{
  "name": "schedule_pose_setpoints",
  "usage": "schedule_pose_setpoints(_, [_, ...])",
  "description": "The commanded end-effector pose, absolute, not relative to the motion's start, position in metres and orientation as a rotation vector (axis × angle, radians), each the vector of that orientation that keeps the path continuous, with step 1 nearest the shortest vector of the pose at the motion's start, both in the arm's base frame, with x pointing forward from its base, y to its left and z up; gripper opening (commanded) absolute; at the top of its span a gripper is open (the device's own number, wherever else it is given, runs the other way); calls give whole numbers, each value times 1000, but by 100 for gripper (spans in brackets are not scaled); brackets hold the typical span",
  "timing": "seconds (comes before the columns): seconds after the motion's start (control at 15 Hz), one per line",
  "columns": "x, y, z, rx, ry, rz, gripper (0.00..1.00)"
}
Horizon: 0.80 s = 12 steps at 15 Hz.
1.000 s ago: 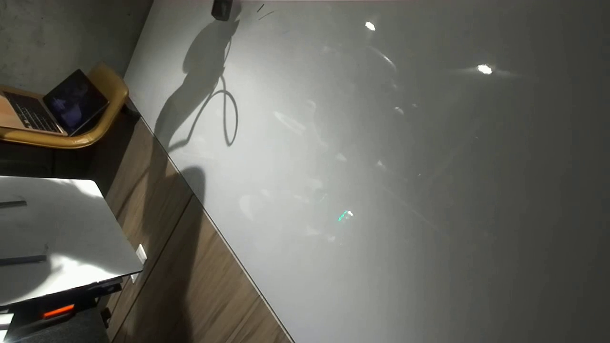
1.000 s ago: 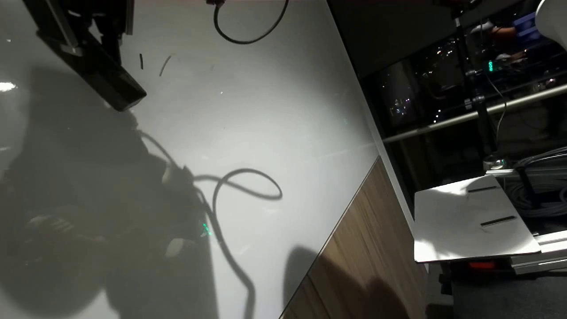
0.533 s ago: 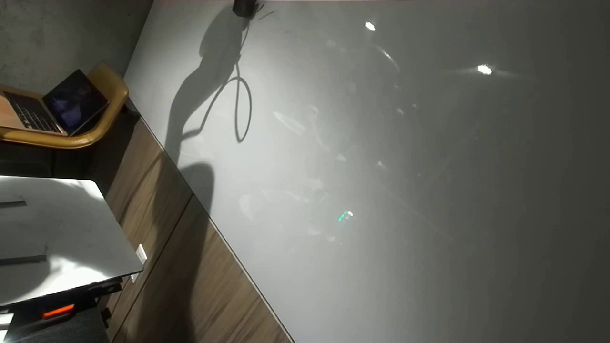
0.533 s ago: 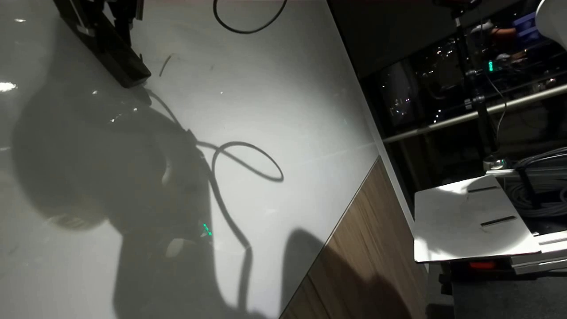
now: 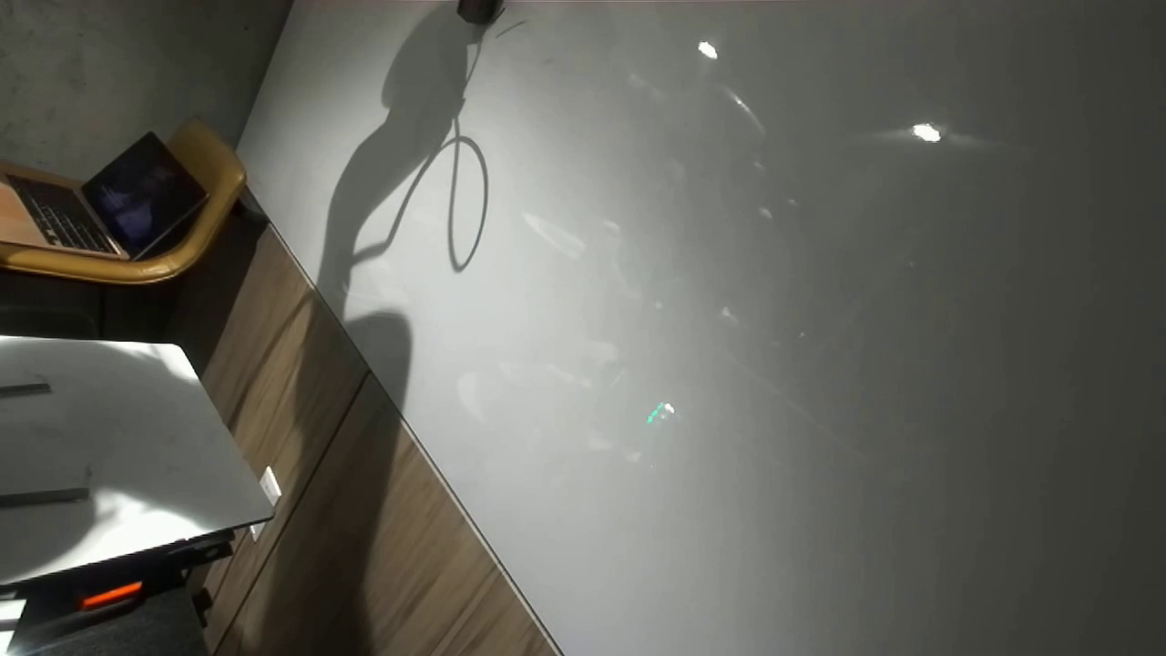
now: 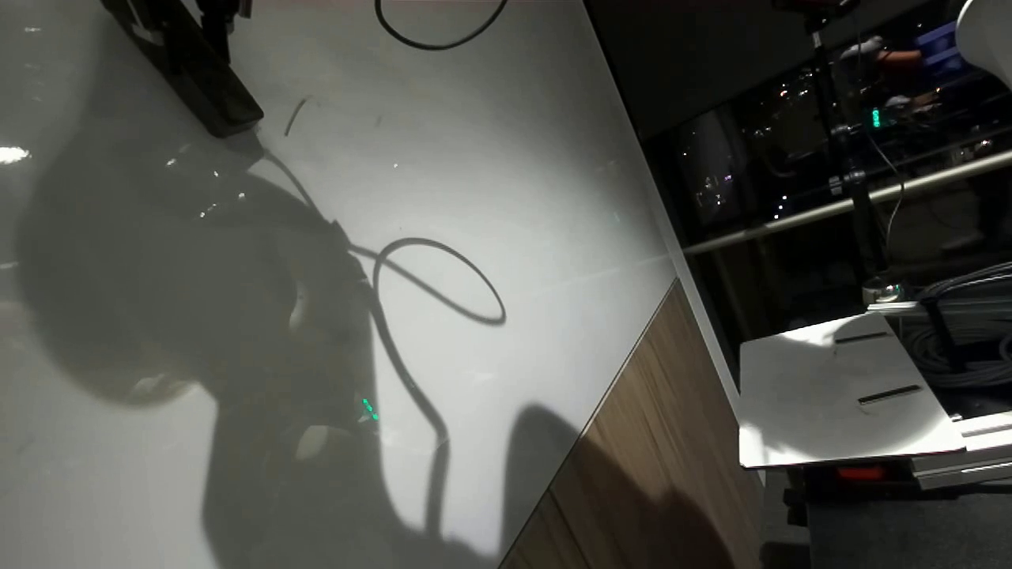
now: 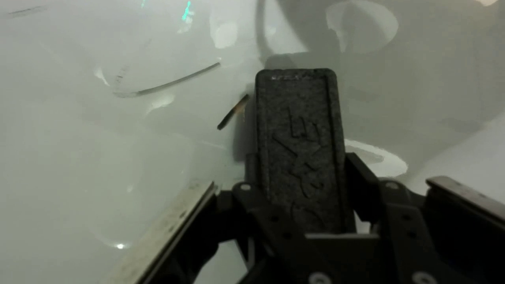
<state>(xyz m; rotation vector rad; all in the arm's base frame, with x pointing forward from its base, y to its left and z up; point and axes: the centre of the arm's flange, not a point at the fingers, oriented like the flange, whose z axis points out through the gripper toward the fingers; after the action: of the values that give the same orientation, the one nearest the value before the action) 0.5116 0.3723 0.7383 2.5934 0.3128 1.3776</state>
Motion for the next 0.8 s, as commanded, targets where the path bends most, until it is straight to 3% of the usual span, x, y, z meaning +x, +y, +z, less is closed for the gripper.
schedule_pose_setpoints(0.0, [511, 374, 752, 2561, 224, 1382, 29])
schedule_pose_setpoints(0.33, [546, 264, 720, 2574, 108, 1337, 29])
schedule_pose_setpoints(0.73, [547, 182, 705, 2628, -8, 1339, 29])
